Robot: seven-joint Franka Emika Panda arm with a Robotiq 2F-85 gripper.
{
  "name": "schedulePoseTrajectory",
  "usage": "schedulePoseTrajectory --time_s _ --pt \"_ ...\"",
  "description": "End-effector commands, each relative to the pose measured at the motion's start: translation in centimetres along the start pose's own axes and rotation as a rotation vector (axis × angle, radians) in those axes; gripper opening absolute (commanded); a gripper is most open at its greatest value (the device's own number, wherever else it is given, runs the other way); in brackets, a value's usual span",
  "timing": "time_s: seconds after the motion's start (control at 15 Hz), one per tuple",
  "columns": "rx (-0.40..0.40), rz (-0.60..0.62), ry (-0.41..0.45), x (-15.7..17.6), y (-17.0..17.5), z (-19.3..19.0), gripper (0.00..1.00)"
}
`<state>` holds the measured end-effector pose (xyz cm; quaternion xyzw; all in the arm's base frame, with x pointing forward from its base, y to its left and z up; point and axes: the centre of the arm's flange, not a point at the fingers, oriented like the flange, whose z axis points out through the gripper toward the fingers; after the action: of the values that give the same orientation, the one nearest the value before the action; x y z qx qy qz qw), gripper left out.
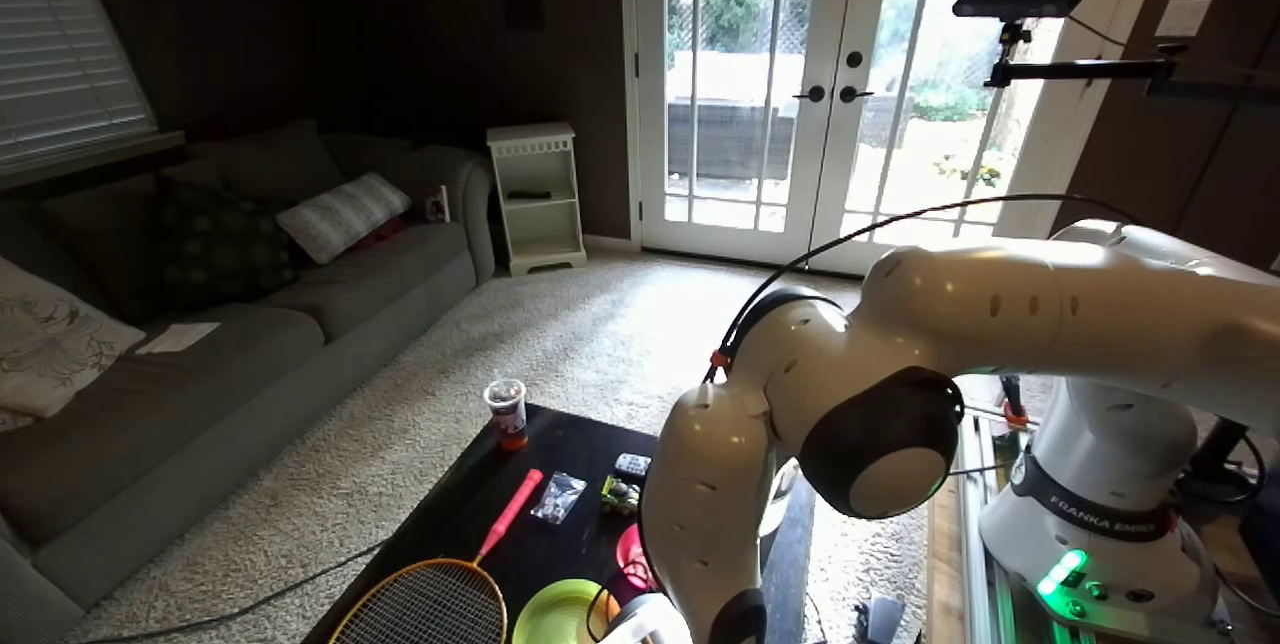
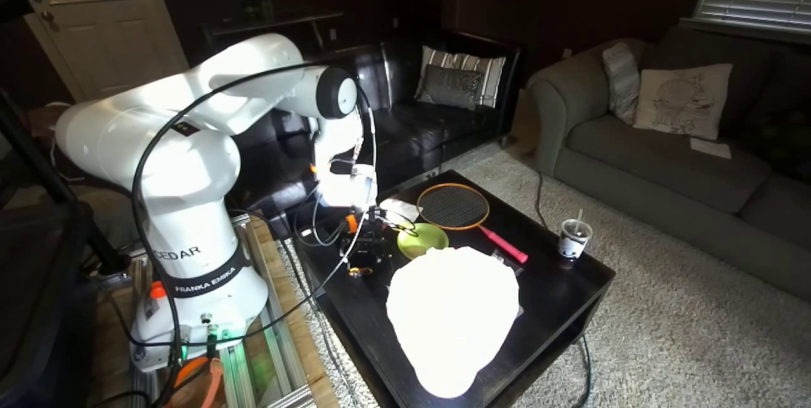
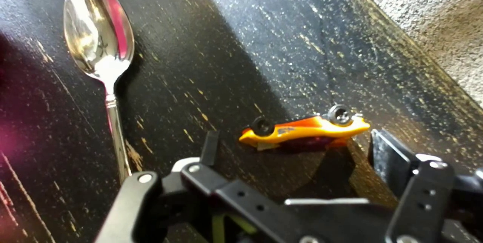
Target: Move the orange and black object to the left.
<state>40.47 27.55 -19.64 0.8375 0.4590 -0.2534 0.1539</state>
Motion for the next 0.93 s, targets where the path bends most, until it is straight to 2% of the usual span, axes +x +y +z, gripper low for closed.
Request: schedulePoseTrajectory --time_s 0.0,0.87 --pt "-0.034 0.001 -0.032 1.37 0.04 0.68 1.00" --pt "-0.031 -0.007 -0.100 1.13 -0.14 1.40 1.00"
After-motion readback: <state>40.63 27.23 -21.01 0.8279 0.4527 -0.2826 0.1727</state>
